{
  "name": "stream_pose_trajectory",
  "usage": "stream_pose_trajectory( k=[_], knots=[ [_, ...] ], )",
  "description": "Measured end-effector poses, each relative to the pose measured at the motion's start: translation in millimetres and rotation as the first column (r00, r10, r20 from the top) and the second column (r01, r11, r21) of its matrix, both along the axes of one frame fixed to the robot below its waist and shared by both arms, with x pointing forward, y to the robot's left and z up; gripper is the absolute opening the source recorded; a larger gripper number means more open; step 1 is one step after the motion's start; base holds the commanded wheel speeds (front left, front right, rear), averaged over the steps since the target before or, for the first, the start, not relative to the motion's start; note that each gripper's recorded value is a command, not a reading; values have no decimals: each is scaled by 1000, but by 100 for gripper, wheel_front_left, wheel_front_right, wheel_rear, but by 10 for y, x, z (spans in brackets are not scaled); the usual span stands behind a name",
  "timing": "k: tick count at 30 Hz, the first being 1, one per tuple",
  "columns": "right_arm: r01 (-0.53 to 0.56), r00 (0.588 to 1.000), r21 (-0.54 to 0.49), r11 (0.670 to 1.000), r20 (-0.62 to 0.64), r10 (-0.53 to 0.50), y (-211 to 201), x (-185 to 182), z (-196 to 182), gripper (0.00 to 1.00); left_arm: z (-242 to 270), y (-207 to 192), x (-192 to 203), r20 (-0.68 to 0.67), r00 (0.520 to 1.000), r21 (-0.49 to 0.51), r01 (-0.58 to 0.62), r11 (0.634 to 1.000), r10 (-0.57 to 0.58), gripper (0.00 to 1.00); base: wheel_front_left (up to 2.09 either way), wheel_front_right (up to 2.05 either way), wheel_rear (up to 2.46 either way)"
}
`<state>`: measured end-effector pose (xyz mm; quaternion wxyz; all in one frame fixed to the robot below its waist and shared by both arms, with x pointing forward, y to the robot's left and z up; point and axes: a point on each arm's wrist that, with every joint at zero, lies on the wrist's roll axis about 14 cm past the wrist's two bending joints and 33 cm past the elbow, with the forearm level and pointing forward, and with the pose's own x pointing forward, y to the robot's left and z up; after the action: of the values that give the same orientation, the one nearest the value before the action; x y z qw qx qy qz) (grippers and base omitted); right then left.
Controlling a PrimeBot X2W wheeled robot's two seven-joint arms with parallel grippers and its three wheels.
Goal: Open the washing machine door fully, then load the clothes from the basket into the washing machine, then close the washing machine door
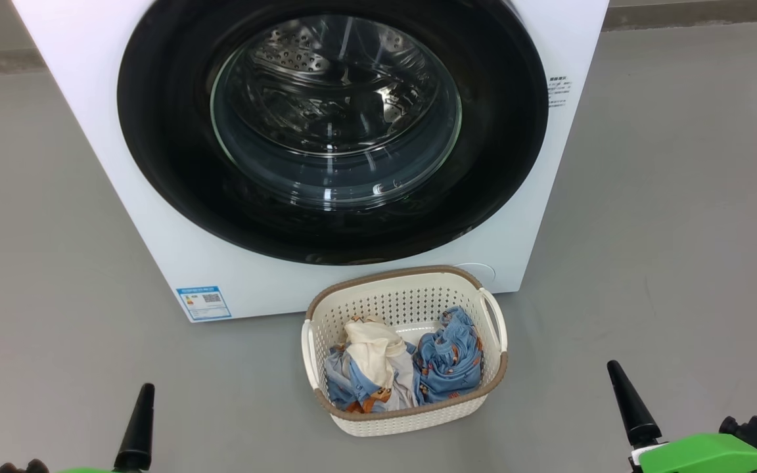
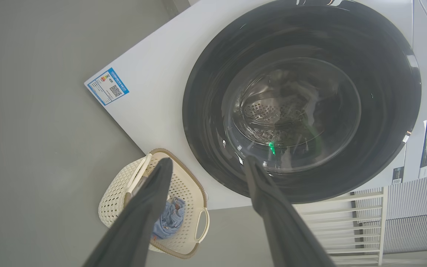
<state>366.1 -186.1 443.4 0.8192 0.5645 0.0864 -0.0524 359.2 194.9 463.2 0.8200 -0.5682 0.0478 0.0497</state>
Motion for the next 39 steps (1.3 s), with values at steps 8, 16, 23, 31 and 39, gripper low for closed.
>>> stream_pose_trajectory(
  k=[8,16,23,31,39],
  knots=[
    [-33,999,-119,992,-2,33,15,6,-10,100,34,16,4,9,1000,109,14,994,-15,100,0,0,0],
    [-57,998,-213,975,14,62,48,43,35,100,78,10,11,23,999,212,23,977,-29,100,0,0,0],
    [-68,997,-289,955,17,77,40,47,40,100,111,26,9,33,999,297,27,955,-38,100,0,0,0],
    [-87,995,-368,926,22,102,66,64,50,100,143,23,16,46,998,372,27,928,-47,100,0,0,0],
    [-101,992,-445,890,26,126,83,82,61,100,176,33,19,56,997,454,29,890,-61,100,0,0,0]
  ],
)
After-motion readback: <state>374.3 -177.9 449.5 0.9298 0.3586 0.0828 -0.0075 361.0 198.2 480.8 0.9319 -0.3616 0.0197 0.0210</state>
